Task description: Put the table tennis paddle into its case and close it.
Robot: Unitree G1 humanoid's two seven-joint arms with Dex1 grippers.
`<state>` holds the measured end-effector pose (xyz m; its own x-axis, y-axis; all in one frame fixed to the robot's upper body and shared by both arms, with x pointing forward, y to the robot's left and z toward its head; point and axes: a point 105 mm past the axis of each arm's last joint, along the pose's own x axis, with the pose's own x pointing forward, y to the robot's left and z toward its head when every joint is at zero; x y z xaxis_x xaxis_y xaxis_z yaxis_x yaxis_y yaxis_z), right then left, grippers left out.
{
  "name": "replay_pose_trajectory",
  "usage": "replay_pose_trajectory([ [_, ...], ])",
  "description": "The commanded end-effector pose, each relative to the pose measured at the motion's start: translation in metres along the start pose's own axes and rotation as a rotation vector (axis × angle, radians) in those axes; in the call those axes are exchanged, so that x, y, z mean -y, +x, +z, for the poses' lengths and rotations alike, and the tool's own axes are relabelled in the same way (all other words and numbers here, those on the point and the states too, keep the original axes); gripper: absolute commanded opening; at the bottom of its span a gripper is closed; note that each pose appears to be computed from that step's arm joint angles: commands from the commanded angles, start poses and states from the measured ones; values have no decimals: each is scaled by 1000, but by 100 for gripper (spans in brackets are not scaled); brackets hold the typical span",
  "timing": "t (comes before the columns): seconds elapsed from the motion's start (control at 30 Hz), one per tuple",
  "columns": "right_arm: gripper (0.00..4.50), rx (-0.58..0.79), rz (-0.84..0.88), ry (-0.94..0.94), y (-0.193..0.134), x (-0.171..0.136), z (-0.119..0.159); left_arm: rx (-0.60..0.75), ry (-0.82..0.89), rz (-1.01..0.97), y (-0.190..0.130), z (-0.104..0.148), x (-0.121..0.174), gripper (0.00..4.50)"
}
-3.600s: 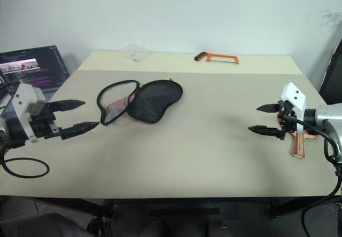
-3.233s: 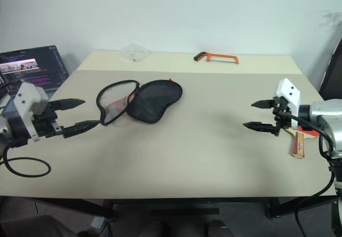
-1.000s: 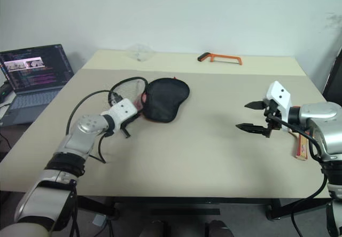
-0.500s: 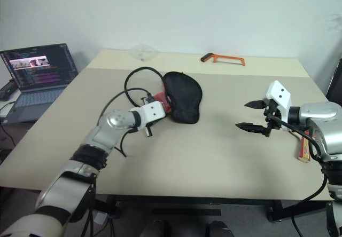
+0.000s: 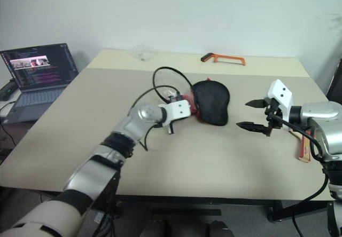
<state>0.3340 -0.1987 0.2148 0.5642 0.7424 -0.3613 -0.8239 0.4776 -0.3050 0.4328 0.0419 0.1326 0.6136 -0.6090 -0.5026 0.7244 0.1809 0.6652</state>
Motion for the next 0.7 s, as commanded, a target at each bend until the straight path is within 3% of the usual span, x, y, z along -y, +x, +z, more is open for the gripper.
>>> replay_pose_trajectory([
  [0.03, 450, 38, -36, -40, -10, 5, 15, 19, 55, -1, 10, 25, -4, 3],
  [0.3, 450, 39, -36, -35, -9, 3, 14, -65, 41, 8, 23, 21, 4, 3],
  [0.53, 450, 87, -94, 25, -1, 11, 17, -94, 32, 0, 12, 13, -1, 3],
  [0.63, 450, 132, -211, 113, 11, 28, 19, -79, -21, 24, 3, 13, -8, 73],
  [0.7, 450, 134, -265, 165, 17, 36, 17, -84, -23, 39, -1, 11, -11, 144],
])
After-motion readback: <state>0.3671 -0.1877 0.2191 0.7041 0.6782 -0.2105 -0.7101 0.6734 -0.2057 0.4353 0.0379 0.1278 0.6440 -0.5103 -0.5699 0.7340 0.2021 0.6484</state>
